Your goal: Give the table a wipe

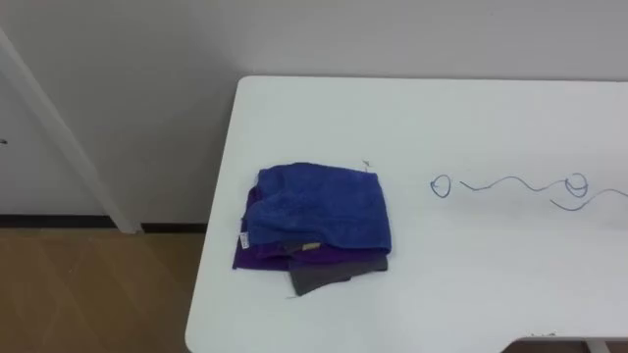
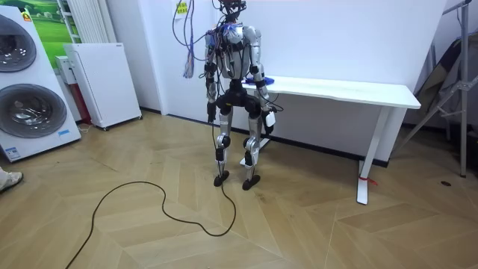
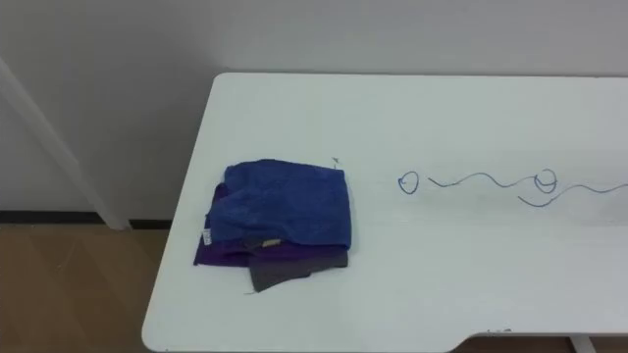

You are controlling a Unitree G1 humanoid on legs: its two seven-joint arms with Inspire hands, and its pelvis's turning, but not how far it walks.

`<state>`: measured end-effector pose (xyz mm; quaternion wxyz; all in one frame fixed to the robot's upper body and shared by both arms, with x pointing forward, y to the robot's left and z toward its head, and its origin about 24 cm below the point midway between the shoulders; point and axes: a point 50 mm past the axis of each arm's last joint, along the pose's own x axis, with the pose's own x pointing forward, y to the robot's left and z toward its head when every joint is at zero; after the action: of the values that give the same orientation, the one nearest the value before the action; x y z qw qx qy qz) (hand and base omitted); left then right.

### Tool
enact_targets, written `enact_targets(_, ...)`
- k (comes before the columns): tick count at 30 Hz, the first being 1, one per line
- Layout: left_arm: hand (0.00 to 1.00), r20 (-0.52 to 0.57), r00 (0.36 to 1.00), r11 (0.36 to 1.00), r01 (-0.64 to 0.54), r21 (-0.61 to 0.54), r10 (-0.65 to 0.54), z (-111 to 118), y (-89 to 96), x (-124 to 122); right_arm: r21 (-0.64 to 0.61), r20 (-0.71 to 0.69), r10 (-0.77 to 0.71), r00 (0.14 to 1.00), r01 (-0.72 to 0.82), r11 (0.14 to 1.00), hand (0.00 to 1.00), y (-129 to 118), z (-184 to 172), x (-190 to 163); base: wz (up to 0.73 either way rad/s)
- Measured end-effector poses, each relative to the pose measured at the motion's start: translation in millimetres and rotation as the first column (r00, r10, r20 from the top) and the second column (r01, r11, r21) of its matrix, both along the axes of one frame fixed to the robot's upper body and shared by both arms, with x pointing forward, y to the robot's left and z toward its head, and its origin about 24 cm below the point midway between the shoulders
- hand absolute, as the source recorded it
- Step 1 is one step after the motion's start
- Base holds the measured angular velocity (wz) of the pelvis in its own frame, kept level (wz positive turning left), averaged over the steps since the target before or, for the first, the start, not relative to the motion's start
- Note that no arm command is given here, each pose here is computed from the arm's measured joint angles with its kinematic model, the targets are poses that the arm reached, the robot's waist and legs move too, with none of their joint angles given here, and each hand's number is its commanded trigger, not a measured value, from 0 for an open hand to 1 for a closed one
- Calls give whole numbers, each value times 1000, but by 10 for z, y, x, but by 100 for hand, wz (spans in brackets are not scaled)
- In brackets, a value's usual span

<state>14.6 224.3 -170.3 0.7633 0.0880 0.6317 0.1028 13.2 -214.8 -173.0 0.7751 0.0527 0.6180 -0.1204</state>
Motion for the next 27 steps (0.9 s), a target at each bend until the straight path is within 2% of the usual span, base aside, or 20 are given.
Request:
enact_targets(16, 0, 0, 1000, 1000, -4, 0, 4, -1, 2, -3, 2, -9, -29, 1000, 29, 1000, 0, -4, -4, -29, 0)
enact_targets(22, 0, -23, 1000, 1000, -16, 2, 16, -1, 11, -79, -40, -37, -259, 965, 257, 965, 0, -92, 1, -156, -1)
enact_targets(24, 0, -38, 996, 996, -84, 19, 84, 12, 78, -188, -80, -34, -387, 921, 383, 920, 0, -202, 21, -212, 0)
enact_targets(27, 0, -56, 986, 987, -153, 46, 155, 34, 169, -292, -152, -33, -504, 863, 494, 856, 0, -340, 56, -316, 1)
